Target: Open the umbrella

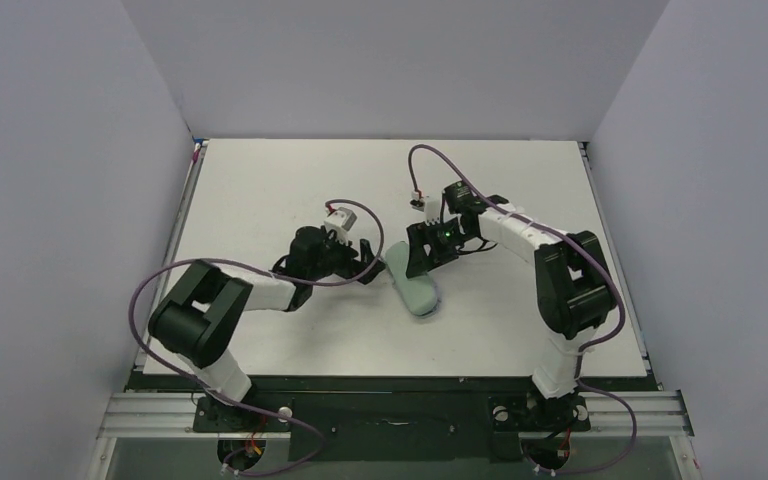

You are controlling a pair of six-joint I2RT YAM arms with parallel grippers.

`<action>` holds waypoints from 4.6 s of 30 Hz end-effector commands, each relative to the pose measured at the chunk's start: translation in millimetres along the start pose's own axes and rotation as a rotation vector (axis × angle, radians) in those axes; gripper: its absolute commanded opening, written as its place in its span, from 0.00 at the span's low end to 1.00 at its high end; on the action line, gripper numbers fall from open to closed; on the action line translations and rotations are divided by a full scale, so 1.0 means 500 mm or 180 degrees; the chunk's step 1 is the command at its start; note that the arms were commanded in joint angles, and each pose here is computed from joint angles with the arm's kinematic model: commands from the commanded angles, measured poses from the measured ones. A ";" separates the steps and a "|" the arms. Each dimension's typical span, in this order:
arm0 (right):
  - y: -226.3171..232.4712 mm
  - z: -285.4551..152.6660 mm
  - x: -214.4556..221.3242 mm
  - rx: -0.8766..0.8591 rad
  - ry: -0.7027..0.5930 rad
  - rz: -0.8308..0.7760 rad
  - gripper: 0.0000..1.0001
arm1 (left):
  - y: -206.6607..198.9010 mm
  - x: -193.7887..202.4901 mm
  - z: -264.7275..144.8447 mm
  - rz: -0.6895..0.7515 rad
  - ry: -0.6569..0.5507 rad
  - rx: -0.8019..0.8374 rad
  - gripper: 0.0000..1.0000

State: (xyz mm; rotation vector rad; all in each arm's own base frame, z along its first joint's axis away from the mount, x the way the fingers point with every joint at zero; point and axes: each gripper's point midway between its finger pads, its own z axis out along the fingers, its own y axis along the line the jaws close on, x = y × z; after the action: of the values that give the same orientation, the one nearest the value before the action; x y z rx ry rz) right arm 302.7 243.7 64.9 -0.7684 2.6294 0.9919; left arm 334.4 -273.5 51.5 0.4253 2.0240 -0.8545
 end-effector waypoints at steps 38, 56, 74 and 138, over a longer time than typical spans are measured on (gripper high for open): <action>0.183 0.026 -0.031 -0.0337 -0.0446 -0.0493 0.14 | -0.029 -0.047 -0.043 -0.1056 0.0231 -0.0537 0.76; 0.029 -0.080 -0.005 0.1540 -0.0536 -0.0440 0.72 | 0.017 0.007 -0.060 -0.1046 0.0483 -0.0803 0.65; -0.023 0.027 0.008 0.1844 -0.0185 -0.0286 0.42 | 0.023 -0.009 -0.064 -0.0894 0.0456 -0.0766 0.73; 0.331 -0.486 -0.272 0.0725 -0.2428 -0.2591 0.00 | -0.203 -0.567 -0.403 0.0781 -0.1334 0.1089 0.98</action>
State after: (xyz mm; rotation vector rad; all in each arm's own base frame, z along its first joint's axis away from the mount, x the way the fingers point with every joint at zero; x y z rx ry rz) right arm 358.9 206.0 348.1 -0.8603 1.7943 0.5748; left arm 344.7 -179.0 368.6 0.5020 1.5585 -0.9280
